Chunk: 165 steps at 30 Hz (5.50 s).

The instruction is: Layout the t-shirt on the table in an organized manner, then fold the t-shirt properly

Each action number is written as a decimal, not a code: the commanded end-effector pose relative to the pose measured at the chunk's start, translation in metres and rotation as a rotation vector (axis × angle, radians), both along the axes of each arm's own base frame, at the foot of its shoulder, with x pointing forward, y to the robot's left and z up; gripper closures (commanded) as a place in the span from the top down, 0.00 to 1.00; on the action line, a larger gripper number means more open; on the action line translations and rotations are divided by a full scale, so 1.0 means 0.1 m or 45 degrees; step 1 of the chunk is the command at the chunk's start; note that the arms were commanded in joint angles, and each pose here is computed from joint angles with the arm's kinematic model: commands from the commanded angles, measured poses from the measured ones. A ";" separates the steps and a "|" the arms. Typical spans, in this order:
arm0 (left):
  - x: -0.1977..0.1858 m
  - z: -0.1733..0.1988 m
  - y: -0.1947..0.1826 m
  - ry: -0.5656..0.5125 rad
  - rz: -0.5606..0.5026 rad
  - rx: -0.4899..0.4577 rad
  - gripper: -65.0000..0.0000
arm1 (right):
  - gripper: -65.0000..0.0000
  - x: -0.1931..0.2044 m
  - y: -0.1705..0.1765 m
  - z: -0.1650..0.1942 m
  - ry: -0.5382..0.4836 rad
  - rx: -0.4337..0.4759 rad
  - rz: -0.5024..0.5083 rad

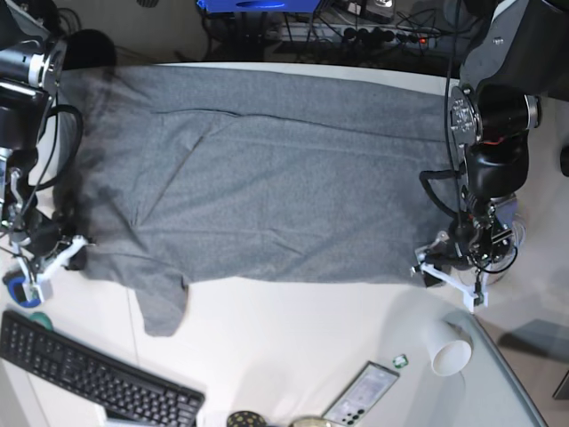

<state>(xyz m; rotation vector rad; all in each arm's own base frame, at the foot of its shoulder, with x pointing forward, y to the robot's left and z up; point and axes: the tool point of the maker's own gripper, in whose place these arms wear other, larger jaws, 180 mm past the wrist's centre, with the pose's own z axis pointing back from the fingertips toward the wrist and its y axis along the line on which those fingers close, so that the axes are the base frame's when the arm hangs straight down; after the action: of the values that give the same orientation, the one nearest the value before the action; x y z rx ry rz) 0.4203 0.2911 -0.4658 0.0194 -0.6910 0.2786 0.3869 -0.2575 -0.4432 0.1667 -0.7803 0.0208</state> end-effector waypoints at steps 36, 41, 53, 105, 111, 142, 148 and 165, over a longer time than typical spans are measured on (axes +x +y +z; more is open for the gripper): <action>0.19 0.45 0.12 -0.116 -0.037 0.088 0.00 | 0.03 0.17 -0.05 0.28 -0.102 -0.023 0.011; 0.02 0.78 0.05 -0.167 -0.123 0.182 0.00 | 0.03 0.11 -0.04 0.44 -0.167 -0.079 0.041; -0.92 0.86 -0.32 -0.172 -0.274 0.278 0.00 | 0.03 -0.48 0.13 0.54 -0.107 -0.167 0.065; -1.49 0.72 -0.09 -0.094 -0.157 0.281 0.76 | 0.51 -1.07 -0.07 0.23 0.225 -0.214 0.066; -1.49 0.38 -0.08 0.004 -0.127 0.197 0.76 | 0.51 -1.05 -0.08 0.27 0.211 -0.223 0.066; -1.28 0.49 -0.25 -0.064 -0.163 0.178 0.00 | 0.72 -0.22 0.12 0.02 0.288 -0.097 0.198; -1.29 0.47 -0.24 -0.055 -0.160 0.179 0.00 | 0.72 -0.34 0.26 -0.22 0.356 -0.077 0.253; -1.25 0.50 -0.23 -0.064 -0.166 0.191 0.00 | 0.40 -0.56 0.39 -0.56 0.437 0.024 0.231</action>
<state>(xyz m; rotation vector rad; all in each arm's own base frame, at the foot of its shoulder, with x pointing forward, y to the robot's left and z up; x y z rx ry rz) 0.2845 0.2628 -0.4287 0.0980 -0.7118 0.1074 0.3344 -0.2182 -0.4974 0.2619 -0.4587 0.1352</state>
